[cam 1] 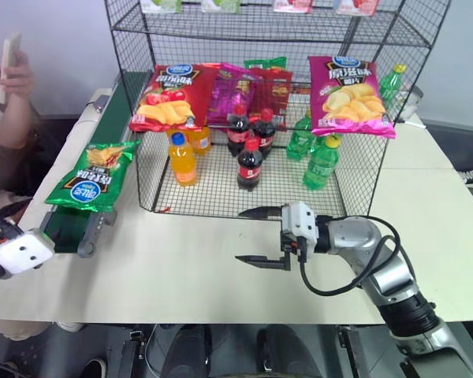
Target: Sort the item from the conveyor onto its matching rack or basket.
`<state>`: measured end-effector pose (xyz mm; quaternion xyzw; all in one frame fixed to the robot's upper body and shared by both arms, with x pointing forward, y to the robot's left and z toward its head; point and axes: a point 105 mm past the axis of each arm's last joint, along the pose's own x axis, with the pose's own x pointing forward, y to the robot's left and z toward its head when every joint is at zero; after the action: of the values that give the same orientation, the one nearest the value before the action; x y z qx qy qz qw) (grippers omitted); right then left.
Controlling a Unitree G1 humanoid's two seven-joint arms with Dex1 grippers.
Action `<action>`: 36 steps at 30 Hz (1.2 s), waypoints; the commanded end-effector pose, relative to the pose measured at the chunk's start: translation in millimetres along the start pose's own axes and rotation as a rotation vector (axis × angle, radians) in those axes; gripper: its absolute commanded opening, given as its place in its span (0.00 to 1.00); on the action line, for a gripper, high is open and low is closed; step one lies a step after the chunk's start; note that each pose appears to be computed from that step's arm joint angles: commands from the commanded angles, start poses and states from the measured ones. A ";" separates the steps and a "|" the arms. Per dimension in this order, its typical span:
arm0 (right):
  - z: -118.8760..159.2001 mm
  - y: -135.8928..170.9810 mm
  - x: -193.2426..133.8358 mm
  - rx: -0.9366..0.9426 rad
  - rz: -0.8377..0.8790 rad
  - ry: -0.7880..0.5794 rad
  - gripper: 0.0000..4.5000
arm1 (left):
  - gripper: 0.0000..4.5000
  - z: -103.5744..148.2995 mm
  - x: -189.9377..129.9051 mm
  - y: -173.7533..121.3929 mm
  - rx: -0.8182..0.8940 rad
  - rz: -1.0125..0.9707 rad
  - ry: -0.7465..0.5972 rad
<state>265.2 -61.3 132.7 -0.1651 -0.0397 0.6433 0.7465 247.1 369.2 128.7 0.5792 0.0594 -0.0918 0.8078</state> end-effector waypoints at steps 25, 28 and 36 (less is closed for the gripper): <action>15.3 -15.9 -6.1 -0.101 -0.069 0.010 1.00 | 0.99 19.3 40.0 -8.3 0.044 -0.016 -0.092; 15.2 -17.0 -6.4 -0.105 -0.073 0.013 1.00 | 0.99 17.1 42.8 -12.9 0.045 -0.036 -0.084; 14.1 -19.3 -8.3 -0.106 -0.087 0.022 1.00 | 0.25 18.7 51.2 -12.6 0.028 -0.028 -0.095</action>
<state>276.9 -66.9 141.1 -0.1979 -0.0487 0.6132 0.7632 290.6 342.3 104.0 0.5800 0.0404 -0.1436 0.8008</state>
